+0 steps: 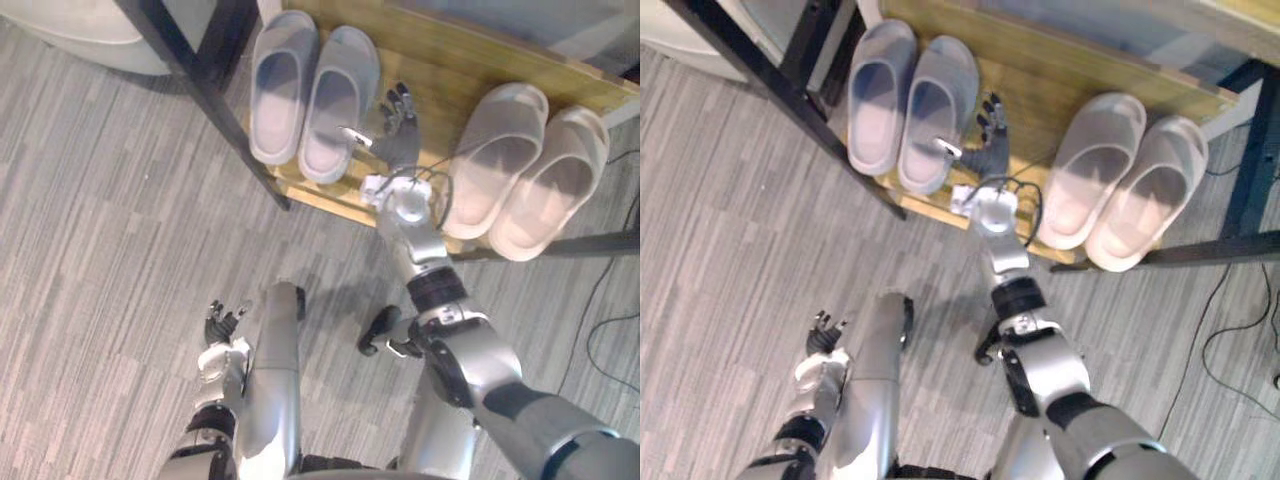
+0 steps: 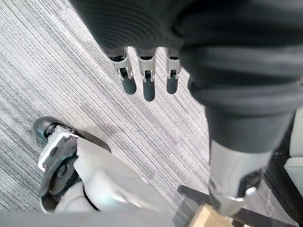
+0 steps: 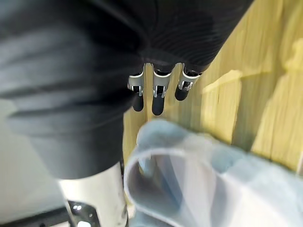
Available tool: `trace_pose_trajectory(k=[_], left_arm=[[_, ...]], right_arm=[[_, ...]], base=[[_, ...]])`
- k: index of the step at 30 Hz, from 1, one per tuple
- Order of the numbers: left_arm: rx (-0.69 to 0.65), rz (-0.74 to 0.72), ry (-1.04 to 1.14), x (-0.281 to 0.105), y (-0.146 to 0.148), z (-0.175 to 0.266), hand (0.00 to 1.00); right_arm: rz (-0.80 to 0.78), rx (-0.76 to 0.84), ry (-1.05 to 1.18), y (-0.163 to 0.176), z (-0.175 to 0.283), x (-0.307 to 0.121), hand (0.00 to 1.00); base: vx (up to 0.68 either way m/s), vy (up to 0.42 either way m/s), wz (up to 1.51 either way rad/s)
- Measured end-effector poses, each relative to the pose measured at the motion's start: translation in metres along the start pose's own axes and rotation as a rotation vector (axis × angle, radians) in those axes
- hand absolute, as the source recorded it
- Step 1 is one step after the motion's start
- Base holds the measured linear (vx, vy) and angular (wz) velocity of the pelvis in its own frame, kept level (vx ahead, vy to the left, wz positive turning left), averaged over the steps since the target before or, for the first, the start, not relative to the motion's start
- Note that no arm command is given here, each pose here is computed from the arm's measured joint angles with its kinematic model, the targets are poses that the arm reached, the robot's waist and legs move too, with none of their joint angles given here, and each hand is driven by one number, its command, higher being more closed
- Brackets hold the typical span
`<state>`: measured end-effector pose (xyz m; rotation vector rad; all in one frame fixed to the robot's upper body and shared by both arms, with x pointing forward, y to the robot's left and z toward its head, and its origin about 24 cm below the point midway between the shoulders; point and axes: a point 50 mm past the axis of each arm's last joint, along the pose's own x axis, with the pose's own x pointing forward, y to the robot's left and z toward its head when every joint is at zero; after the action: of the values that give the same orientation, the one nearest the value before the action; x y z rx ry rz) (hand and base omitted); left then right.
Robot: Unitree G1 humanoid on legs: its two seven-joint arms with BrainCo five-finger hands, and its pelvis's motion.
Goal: Organize the slippers on the shoe rack
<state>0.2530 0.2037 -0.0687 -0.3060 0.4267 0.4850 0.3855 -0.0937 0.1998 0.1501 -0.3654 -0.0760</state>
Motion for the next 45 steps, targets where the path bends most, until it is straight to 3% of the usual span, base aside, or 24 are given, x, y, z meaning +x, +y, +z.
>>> trace_pose_trajectory(k=[6, 12, 21, 24, 30, 35, 40, 45], left_arm=[[0.009, 0.014, 0.023, -0.004, 0.008, -0.009, 0.0], [0.076, -0.053, 0.059, -0.012, 0.005, -0.023, 0.0], [0.356, -0.187, 0.238, -0.036, 0.012, -0.073, 0.0], [0.419, -0.208, 0.294, -0.046, 0.021, -0.088, 0.0], [0.516, -0.241, 0.329, -0.054, 0.03, -0.098, 0.0], [0.601, -0.298, 0.33, -0.058, 0.026, -0.102, 0.0], [0.684, -0.374, 0.323, -0.064, 0.018, -0.108, 0.0], [0.725, -0.577, 0.167, -0.073, -0.023, -0.092, 0.0]], right_arm=[[-0.007, -0.014, -0.022, -0.013, -0.01, -0.025, 0.0], [0.056, -0.09, 0.05, -0.024, -0.045, -0.078, 0.0], [0.142, -0.286, 0.507, -0.066, -0.143, -0.192, 0.0], [0.094, -0.348, 0.71, -0.099, -0.17, -0.234, 0.0], [0.036, -0.421, 0.946, -0.133, -0.192, -0.284, 0.0], [-0.005, -0.486, 1.154, -0.156, -0.206, -0.328, 0.0], [-0.048, -0.499, 1.22, -0.166, -0.209, -0.341, 0.0], [-0.095, -0.477, 1.253, -0.171, -0.209, -0.349, 0.0]], base=[[0.02, -0.006, -0.09], [0.06, 0.001, -0.08], [0.11, 0.012, -0.1], [0.15, 0.05, -0.09], [0.08, 0.055, 0.03], [0.01, 0.044, 0.15], [-0.03, 0.014, 0.06], [-0.05, 0.008, 0.12]])
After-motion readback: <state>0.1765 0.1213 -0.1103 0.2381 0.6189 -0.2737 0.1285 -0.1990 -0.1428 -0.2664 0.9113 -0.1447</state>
